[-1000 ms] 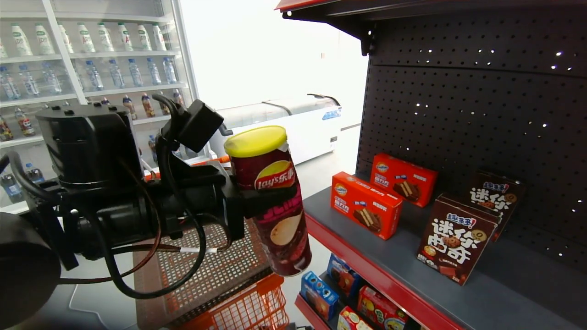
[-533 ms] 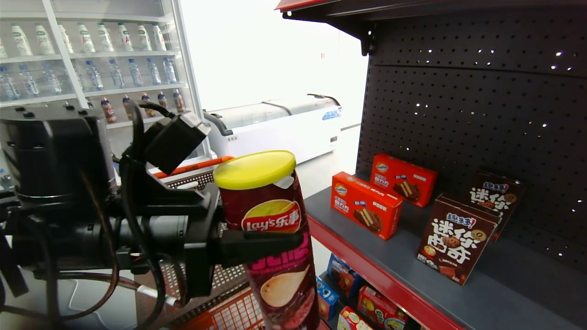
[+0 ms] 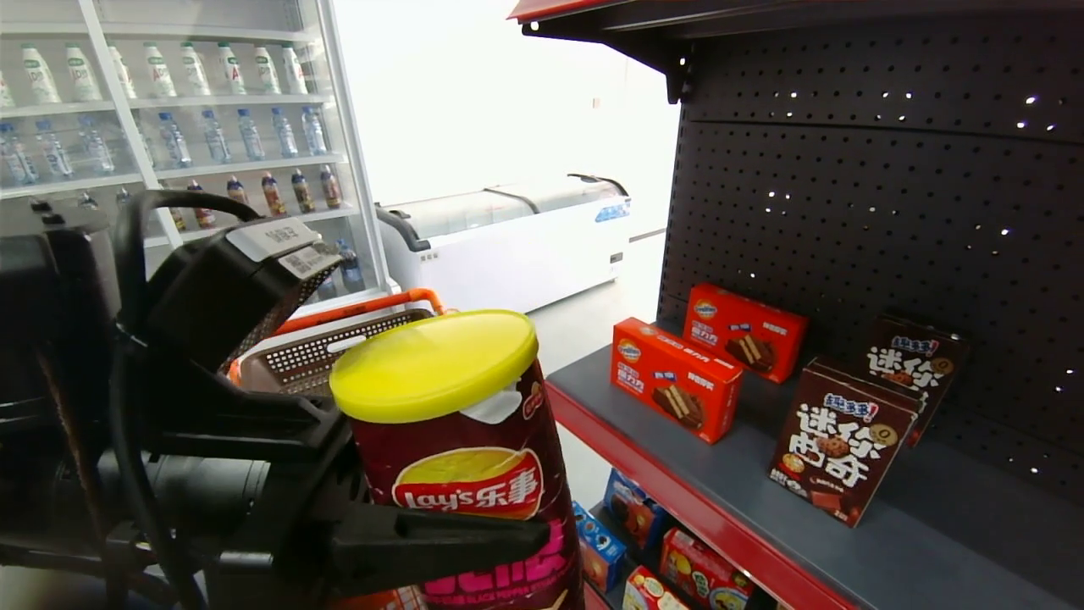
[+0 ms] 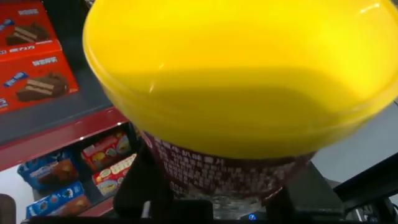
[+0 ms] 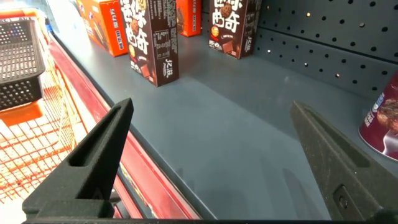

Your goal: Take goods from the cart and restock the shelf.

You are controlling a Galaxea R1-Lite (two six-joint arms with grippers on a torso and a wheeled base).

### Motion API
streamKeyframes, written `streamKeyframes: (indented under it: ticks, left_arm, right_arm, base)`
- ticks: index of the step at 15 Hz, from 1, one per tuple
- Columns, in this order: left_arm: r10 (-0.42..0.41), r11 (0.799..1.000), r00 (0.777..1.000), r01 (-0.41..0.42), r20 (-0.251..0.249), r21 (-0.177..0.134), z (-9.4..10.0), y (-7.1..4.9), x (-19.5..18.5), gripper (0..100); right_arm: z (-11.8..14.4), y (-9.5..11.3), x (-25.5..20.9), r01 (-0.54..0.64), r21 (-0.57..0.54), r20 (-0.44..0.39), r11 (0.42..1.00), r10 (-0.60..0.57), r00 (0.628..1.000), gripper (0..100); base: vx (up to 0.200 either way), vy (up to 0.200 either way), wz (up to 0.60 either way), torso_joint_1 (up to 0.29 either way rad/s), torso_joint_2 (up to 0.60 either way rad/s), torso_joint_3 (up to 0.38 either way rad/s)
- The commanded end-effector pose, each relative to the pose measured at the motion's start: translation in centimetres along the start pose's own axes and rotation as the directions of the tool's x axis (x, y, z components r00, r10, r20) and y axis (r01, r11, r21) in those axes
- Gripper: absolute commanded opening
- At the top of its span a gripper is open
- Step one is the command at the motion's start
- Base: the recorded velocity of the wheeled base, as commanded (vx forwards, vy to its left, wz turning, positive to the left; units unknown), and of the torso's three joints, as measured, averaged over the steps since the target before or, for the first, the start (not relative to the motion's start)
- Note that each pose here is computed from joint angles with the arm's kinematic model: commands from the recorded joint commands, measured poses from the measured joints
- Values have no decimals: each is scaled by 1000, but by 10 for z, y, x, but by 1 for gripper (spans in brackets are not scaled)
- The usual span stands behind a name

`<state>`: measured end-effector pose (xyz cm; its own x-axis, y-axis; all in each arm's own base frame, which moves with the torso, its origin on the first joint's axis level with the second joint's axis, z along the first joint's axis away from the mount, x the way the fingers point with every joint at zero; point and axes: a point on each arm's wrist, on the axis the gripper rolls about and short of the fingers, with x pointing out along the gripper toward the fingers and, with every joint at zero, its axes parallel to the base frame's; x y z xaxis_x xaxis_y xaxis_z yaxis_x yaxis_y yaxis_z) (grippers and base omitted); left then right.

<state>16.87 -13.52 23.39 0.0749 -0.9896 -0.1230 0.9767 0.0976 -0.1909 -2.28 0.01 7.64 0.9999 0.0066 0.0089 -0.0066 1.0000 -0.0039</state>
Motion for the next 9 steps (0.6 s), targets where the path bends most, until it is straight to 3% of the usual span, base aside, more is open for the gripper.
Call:
streamKeyframes:
  ticks: [1,3,9]
  left_arm:
    - [-11,1000,1000,11,-9,-6,-5,-3,1,0]
    - [-12,1000,1000,12,-10,-6,-5,-3,1,0]
    - [-14,1000,1000,13,-16,-12,-6,-1,3,0]
  right_arm:
    - [0,0,0,0,-1,0,1000,0,1000,100]
    - [0,0,0,-1,-1,0,1000,1,1000,100]
    - [0,0,0,0,-1,0,1000,0,1000,100]
  base:
    - [0,0,0,0,0,0]
    - [0,0,0,0,0,0]
    - [0,0,-600,4,0,1]
